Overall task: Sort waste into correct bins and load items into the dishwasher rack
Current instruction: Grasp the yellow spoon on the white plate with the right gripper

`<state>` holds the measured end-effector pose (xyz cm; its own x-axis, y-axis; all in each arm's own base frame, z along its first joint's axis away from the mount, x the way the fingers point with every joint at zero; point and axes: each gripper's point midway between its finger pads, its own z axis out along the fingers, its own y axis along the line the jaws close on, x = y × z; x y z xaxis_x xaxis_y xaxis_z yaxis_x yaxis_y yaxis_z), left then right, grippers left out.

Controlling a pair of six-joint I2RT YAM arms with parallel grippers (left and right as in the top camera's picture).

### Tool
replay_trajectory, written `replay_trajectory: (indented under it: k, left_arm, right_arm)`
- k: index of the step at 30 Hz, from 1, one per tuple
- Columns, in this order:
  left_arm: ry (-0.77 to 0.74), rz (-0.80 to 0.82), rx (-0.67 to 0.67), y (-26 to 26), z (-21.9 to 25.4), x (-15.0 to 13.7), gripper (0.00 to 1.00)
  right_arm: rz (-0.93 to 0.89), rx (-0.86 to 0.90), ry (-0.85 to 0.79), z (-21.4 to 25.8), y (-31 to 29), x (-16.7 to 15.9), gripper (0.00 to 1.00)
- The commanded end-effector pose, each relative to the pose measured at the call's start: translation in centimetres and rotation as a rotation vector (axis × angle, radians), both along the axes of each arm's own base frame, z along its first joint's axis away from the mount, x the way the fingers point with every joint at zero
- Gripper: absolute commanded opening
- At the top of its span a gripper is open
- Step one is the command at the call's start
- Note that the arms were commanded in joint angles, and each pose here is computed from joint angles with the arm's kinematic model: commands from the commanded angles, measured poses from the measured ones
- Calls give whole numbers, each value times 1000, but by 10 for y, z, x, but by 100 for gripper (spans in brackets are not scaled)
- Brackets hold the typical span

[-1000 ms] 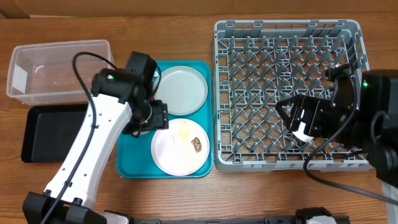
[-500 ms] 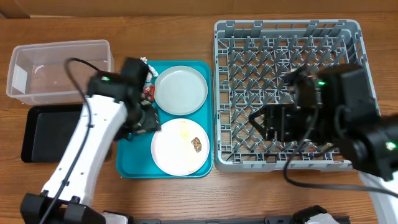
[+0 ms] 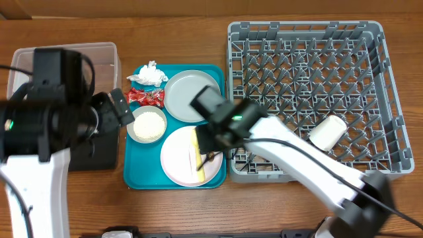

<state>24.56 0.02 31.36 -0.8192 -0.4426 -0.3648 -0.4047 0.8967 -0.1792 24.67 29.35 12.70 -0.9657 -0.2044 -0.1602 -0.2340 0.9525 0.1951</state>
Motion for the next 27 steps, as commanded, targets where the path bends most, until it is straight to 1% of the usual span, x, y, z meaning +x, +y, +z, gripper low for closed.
replay_trajectory:
  k: [1,3,6,10,18,23,27]
  left_arm:
    - [-74,-14,-7,-2,18,-11,100]
    - [-88,-14,-7,-2,21,-14,100]
    - [-92,-15,-7,-2,22,-16,100]
    - [-82,-15,-7,-2,20,-13,100]
    - [-60,-15,-8,-2,15,-9,100]
    - [-42,-14,-8,-2,11,-5,100]
    - [-32,-14,-8,-2,9,-3,100]
  right_arm:
    - [-32,-55,25,-31,8,1,54]
    - [-5,-45,46,-45,22,-4,50]
    - [22,-47,49,-63,37,-8,46]
    - [-20,-58,70,-80,41,-6,41]
    - [-86,-117,106,-114,37,-4,41]
    - [-90,-115,93,-117,39,-1,41]
    - [-117,-117,90,-117,38,1,31]
